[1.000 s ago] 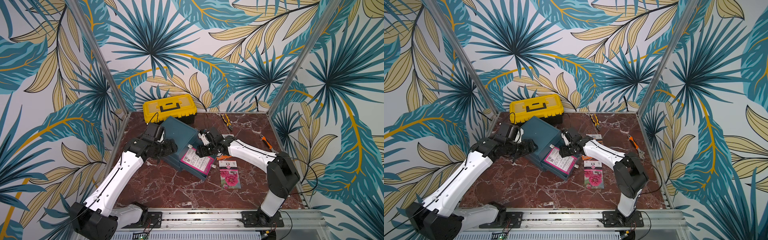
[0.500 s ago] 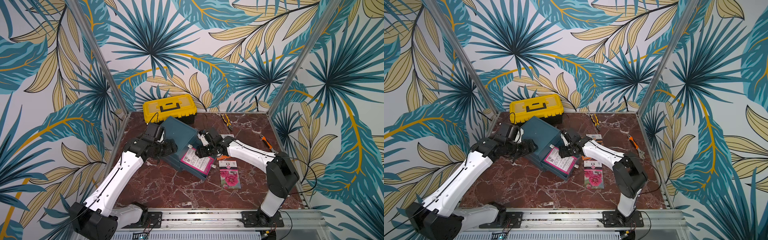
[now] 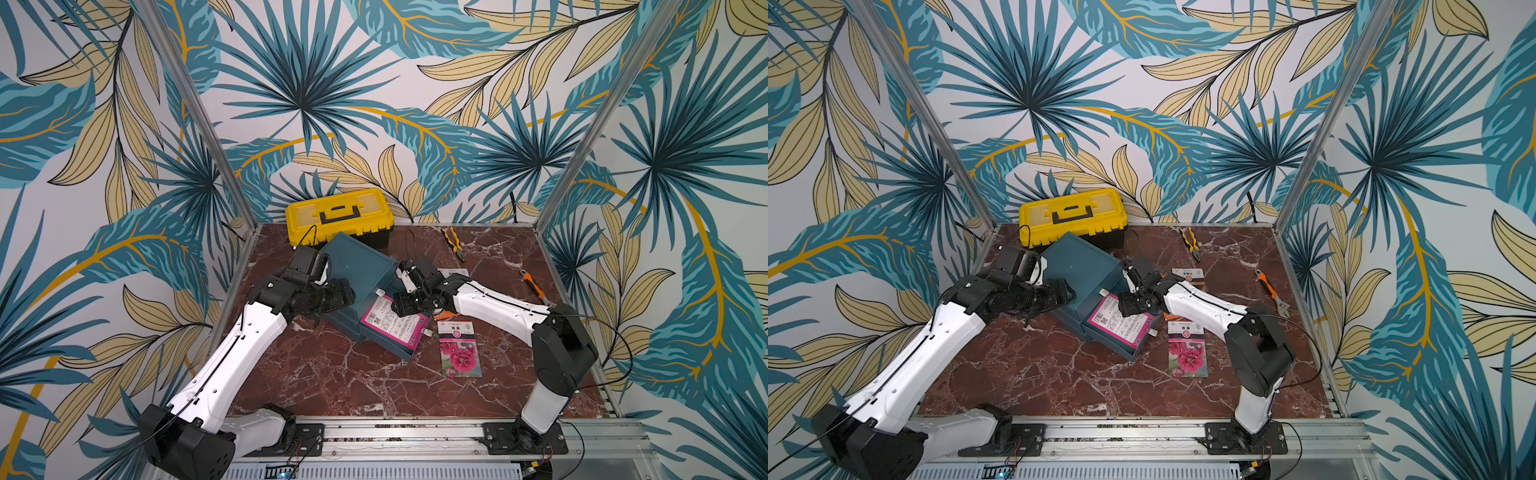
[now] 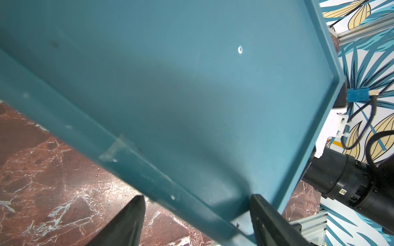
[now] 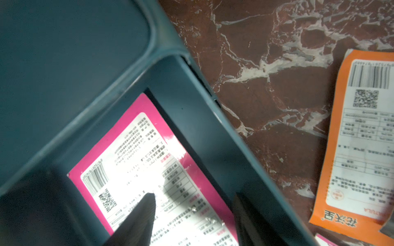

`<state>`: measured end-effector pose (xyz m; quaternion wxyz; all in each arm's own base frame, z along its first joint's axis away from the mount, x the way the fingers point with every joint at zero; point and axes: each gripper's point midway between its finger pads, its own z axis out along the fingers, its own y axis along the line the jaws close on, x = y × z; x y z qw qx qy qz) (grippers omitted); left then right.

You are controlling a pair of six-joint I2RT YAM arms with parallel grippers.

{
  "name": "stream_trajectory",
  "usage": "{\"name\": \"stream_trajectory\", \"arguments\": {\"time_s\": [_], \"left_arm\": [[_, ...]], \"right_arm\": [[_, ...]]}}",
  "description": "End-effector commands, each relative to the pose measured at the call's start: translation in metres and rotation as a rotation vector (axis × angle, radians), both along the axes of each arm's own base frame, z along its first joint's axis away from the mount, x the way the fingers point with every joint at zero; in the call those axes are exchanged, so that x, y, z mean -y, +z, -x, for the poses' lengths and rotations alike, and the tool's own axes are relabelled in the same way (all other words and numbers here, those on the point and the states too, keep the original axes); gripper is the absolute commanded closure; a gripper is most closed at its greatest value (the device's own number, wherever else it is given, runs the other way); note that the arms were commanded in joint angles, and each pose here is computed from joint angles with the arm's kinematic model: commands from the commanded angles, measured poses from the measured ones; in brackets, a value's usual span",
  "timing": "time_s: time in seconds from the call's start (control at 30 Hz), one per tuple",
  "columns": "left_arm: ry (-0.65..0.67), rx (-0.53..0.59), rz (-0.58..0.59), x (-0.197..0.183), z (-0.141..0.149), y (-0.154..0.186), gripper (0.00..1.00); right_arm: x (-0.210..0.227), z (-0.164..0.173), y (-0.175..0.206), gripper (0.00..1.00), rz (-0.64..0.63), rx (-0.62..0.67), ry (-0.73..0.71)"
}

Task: Take the seed bags out of the drawer
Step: Pick up the seed packet from the drawer.

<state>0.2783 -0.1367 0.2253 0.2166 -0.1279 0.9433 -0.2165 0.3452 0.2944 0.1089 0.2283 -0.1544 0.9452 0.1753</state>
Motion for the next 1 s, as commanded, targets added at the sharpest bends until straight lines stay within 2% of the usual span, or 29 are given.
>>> {"name": "stream_trajectory", "arguments": {"time_s": [0.0,0.6,0.97], "left_arm": [[-0.007,-0.025,-0.029,-0.005,0.01,-0.004,0.19],[-0.008,-0.022,-0.03,-0.005,0.009,-0.004,0.19],[-0.009,-0.021,-0.028,-0.005,0.01,-0.003,0.19]], "right_arm": [[0.007,0.002,-0.011,0.37,0.037,-0.003,-0.023],[0.0,0.008,-0.024,0.35,0.042,-0.035,-0.005],[-0.009,0.021,-0.024,0.44,-0.028,-0.068,-0.02]]}}
